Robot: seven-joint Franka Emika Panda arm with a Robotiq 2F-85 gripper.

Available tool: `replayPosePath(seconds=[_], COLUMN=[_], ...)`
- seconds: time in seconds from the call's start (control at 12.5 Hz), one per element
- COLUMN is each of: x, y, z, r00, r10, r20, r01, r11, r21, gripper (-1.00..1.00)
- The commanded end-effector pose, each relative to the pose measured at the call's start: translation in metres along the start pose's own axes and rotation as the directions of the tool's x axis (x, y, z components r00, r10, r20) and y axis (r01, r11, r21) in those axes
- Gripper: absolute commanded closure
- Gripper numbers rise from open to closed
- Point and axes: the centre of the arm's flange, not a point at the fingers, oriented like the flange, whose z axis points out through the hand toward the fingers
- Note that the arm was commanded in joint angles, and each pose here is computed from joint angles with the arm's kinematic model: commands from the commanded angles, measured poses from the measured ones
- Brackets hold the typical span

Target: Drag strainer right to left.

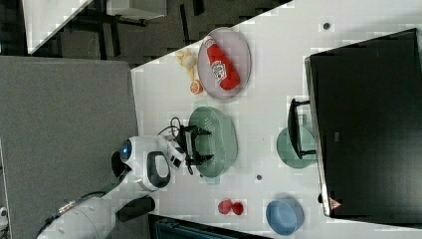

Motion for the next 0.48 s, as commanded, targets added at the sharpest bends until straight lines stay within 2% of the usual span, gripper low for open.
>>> replayPosePath(seconds=[0.08,0.48], x=[-0.029,-0.073], y=[-0.008,-0.008], z=[-0.002,-0.005], r00=[1.000,0.999], r10=[0.020,0.036], r20=[0.001,0.004], r01=[-0.020,-0.036], r11=[1.000,0.999], r21=[0.011,0.003], gripper=[-1.00,-1.00])
